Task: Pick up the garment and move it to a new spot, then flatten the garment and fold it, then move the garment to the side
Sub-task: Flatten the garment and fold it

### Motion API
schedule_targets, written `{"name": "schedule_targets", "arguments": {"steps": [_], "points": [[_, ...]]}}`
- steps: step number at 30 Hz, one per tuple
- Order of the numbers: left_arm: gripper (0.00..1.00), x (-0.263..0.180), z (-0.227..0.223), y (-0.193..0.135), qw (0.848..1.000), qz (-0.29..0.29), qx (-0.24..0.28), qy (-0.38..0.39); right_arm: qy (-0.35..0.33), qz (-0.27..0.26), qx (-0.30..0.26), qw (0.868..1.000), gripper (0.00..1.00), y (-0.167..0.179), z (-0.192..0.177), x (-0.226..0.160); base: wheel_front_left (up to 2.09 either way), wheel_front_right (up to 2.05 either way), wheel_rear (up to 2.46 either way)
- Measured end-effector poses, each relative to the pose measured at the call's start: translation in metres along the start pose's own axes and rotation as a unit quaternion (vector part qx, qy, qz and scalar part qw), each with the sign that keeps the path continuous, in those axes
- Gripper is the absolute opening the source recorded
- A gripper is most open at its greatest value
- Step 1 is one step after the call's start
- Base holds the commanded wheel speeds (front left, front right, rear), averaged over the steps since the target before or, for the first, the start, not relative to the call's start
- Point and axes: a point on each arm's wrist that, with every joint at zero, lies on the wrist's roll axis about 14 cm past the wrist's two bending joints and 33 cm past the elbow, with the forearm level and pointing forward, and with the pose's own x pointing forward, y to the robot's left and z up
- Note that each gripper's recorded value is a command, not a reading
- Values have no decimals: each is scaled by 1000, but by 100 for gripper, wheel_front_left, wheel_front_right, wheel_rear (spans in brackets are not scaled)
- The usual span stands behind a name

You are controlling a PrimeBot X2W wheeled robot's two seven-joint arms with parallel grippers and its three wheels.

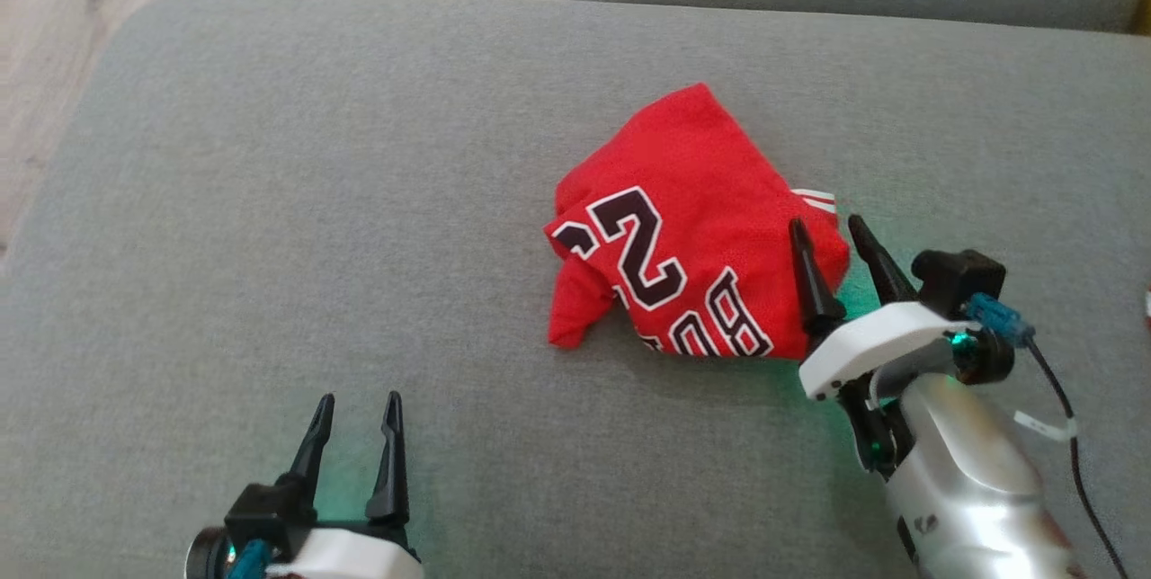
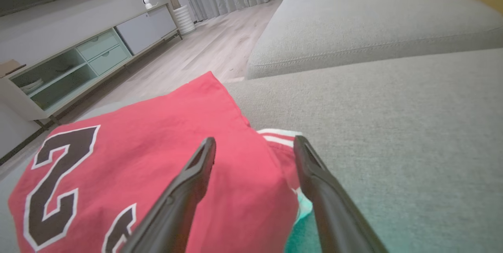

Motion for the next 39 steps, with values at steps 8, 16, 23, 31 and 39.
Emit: {"name": "schedule_targets", "arguments": {"steps": [8,16,23,31,39], "points": [[100,-2,-1,-1,1000,4,-6,2,32,-12,40,999,100,-2,-28,-7,0,0,0],[100,3,9,-5,1000,-3,-4,-13,-23,-8,65,998,0,1,3,-5,0,0,0],[100,0,15,-6,1000,-4,-9,-25,-169,-32,57,983,0,-21,101,-7,0,0,0],[100,-12,16,-1,999,6,-25,-32,-289,32,-45,956,0,29,197,-11,0,0,0],[100,-27,1,12,999,32,-34,-15,-60,219,-16,974,100,151,36,-14,0,0,0]]}}
